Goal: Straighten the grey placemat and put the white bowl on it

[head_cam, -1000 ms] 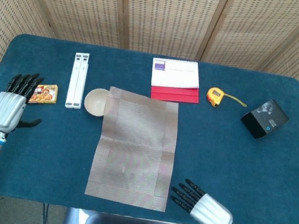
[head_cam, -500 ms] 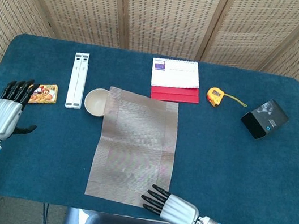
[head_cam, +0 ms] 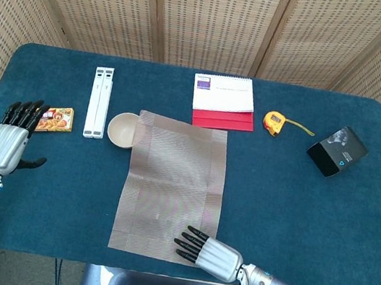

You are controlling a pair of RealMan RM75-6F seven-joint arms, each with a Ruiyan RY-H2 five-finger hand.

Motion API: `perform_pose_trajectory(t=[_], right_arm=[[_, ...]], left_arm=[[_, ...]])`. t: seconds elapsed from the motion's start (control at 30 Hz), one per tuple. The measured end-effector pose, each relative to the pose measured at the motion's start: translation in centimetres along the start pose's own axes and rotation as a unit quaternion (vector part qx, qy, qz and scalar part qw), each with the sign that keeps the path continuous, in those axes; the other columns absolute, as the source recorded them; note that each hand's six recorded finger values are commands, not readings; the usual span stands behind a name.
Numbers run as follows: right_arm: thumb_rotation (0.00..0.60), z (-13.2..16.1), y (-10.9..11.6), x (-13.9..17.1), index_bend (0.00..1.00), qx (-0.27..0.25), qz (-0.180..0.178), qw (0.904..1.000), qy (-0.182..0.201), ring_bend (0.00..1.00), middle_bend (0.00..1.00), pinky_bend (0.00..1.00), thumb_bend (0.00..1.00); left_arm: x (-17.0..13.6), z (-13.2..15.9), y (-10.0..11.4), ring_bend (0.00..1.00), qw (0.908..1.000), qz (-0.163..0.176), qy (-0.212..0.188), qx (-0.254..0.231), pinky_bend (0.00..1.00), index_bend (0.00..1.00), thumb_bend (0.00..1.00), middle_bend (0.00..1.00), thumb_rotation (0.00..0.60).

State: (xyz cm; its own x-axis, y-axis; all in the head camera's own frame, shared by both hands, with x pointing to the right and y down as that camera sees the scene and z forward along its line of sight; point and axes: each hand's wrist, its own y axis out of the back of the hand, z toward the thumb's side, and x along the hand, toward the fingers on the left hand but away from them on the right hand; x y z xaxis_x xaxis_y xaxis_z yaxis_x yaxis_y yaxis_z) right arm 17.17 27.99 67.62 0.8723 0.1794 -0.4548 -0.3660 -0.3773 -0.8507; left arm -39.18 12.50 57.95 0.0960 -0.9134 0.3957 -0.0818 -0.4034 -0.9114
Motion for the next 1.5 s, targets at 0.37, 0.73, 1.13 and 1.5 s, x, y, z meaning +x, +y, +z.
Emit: perform_pose_trajectory(t=[0.37,0.73,1.13,1.5], right_arm=[[0.600,0.0,-0.2,-1.0,0.16,-0.002,-0.010,0.9999,-0.006,0.00,0.00,0.00,0.00],[0.600,-0.2,1.3,-3.0,0.16,-0.012,-0.037,0.9991,-0.017,0.00,0.00,0.00,0.03],[0.600,0.0,1.3,-3.2,0.23,-0.009,-0.037,0.9992,-0.015,0.00,0.00,0.00,0.75],[0.600,0.0,1.0,-2.3,0.63,-0.008,-0.039,0.9991,-0.012,0.00,0.00,0.00,0.85]], left_arm=[[-0.2,-0.4,0.6,0.00,0.9999,0.007,0.007,-0.009,0.00,0.00,0.00,0.00,0.600],[-0.4,-1.2,1.8,0.00,0.9992,0.019,0.015,-0.032,0.00,0.00,0.00,0.00,0.600],[-0.4,-1.3,2.0,0.00,0.9991,0.020,0.012,-0.035,0.00,0.00,0.00,0.00,0.600],[-0.4,-1.0,1.6,0.00,0.9995,0.011,0.004,-0.029,0.00,0.00,0.00,0.00,0.600]])
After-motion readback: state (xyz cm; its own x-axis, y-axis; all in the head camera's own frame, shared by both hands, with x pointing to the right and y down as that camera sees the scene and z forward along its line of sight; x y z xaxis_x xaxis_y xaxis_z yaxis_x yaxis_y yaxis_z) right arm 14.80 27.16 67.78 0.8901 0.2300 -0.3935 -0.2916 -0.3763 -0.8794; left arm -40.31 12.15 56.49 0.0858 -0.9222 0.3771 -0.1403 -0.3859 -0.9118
